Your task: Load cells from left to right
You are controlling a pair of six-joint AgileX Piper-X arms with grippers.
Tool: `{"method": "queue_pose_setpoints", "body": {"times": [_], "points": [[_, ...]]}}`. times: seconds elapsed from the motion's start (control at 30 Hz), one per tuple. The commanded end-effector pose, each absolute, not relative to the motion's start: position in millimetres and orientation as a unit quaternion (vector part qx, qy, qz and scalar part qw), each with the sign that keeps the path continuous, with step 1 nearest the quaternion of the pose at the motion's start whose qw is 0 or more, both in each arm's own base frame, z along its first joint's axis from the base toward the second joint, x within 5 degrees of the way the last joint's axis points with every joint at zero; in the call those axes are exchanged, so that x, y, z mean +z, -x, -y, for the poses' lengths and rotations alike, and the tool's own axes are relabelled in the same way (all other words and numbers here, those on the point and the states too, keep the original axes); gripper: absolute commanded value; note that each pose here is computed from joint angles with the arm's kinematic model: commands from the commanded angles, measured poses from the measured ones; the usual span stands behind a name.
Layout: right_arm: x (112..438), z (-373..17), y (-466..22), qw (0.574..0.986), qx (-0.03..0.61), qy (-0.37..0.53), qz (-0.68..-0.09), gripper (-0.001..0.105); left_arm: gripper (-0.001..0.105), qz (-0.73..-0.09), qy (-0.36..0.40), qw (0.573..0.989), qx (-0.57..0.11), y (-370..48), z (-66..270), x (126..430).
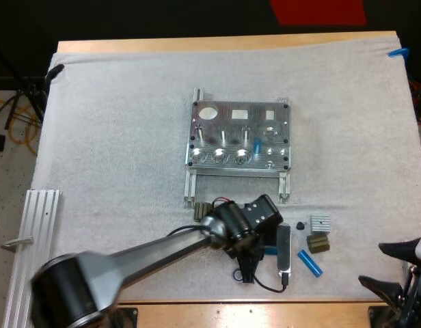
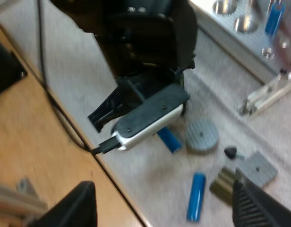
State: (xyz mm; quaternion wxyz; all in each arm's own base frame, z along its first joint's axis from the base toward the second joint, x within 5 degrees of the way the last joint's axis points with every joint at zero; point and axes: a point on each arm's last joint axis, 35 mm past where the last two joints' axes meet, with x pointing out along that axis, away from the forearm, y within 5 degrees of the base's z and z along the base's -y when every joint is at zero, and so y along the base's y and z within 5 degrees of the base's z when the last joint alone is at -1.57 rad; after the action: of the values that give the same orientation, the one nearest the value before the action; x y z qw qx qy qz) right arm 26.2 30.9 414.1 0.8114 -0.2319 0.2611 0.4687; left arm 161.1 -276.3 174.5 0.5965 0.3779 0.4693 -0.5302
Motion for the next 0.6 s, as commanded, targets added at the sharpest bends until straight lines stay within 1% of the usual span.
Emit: {"method": "queue_pose_setpoints", "body": {"times": [0.0, 0.03, 0.13, 0.2, 0.23, 0.3, 0.33, 0.4, 0.47, 0.57], "points": [[417, -32, -28, 0.825, 0.46, 0.209, -0.253, 0.06, 0.0, -0.437, -0.376, 0.619, -0.533, -158, 273, 204], [419, -32, -29, 0.83, 0.456, 0.2, -0.252, 0.06, 0.0, -0.43, -0.374, 0.624, -0.534, -156, 270, 212], [422, -34, -34, 0.852, 0.424, 0.172, -0.256, 0.06, 0.0, -0.395, -0.366, 0.65, -0.536, -148, 255, 249], [422, -39, -41, 0.857, 0.412, 0.155, -0.267, 0.06, 0.0, -0.362, -0.361, 0.674, -0.533, -139, 239, 278], [422, -40, -43, 0.857, 0.41, 0.152, -0.272, 0.06, 0.0, -0.358, -0.361, 0.678, -0.531, -137, 236, 283], [419, -48, -53, 0.851, 0.407, 0.143, -0.299, 0.06, 0.0, -0.327, -0.35, 0.697, -0.533, -128, 220, 306], [418, -50, -56, 0.848, 0.409, 0.139, -0.307, 0.06, 0.0, -0.321, -0.346, 0.702, -0.534, -126, 217, 311], [414, -63, -69, 0.829, 0.432, 0.129, -0.329, 0.06, 0.0, -0.3, -0.329, 0.718, -0.534, -119, 205, 328], [411, -74, -81, 0.815, 0.451, 0.114, -0.345, 0.06, 0.0, -0.283, -0.322, 0.734, -0.527, -115, 196, 338], [409, -93, -101, 0.795, 0.49, 0.082, -0.348, 0.06, 0.0, -0.263, -0.322, 0.751, -0.514, -111, 187, 348]]}}
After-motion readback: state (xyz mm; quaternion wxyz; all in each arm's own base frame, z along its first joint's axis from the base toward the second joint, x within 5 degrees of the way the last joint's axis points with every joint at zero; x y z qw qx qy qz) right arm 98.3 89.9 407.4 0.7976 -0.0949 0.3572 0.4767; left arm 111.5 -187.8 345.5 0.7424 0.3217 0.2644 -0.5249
